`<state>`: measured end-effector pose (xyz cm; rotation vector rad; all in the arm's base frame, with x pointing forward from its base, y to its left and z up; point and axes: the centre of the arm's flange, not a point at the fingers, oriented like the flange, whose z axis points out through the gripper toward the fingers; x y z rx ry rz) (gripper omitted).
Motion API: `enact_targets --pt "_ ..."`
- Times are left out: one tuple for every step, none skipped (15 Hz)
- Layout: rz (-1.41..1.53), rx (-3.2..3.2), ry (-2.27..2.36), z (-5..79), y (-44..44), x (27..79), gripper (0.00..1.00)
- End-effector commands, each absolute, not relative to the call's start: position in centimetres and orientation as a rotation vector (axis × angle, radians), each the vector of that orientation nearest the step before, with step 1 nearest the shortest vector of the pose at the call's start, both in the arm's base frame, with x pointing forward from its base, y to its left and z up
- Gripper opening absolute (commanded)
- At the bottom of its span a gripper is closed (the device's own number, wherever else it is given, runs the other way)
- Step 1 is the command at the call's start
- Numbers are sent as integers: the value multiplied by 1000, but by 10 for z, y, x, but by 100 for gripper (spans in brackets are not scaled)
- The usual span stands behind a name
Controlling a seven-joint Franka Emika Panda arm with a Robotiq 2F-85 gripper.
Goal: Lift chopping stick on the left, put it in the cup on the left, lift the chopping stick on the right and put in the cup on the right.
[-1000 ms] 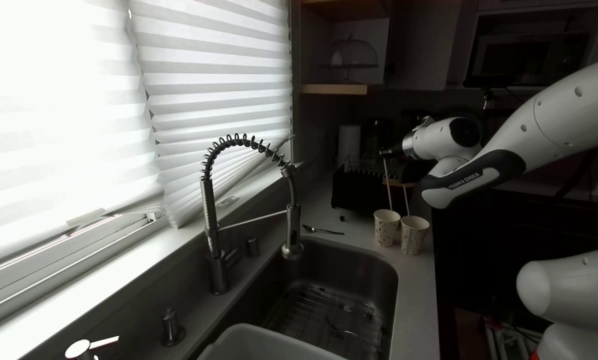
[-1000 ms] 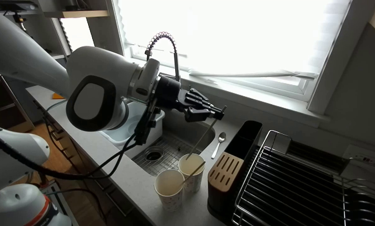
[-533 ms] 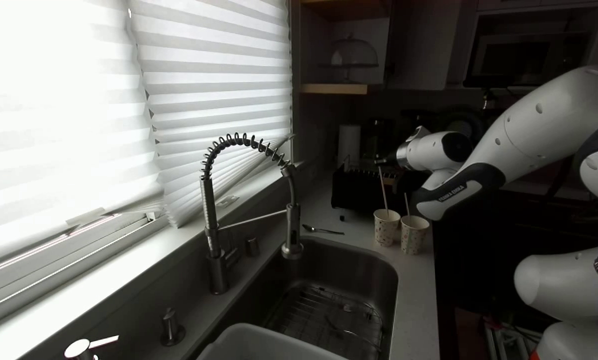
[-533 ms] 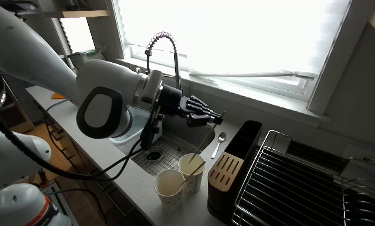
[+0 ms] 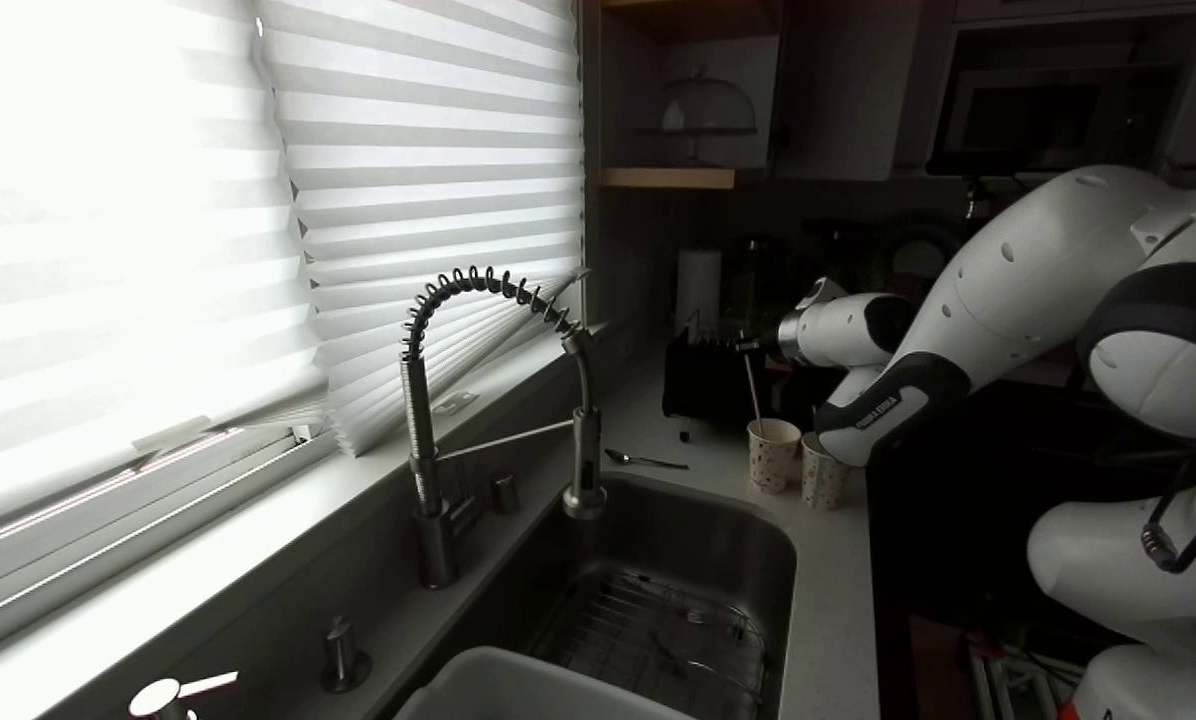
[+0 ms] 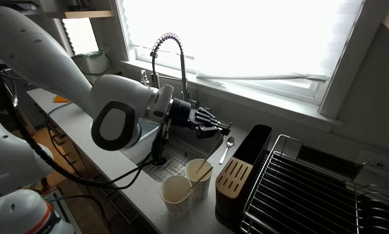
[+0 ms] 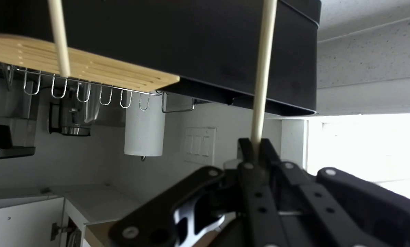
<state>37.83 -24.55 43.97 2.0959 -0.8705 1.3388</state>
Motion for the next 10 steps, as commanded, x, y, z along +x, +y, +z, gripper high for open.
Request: enact_targets --pt "1335 2079 -864 417 -248 383 2" --pt "1329 2081 -860 414 -248 383 2" --pt "1322 2085 -856 411 -249 384 2" --pt "1313 2085 -848 408 -248 384 2" --pt "1308 2091 -849 405 -247 384 2" --pt "1302 2090 -842 402 -247 383 2" --pt "1295 2093 -840 398 -246 383 2" --pt "1288 2096 -841 395 -247 383 2" --pt "1281 2100 -841 392 -246 383 2" --pt "1273 2102 -839 390 -246 383 2"
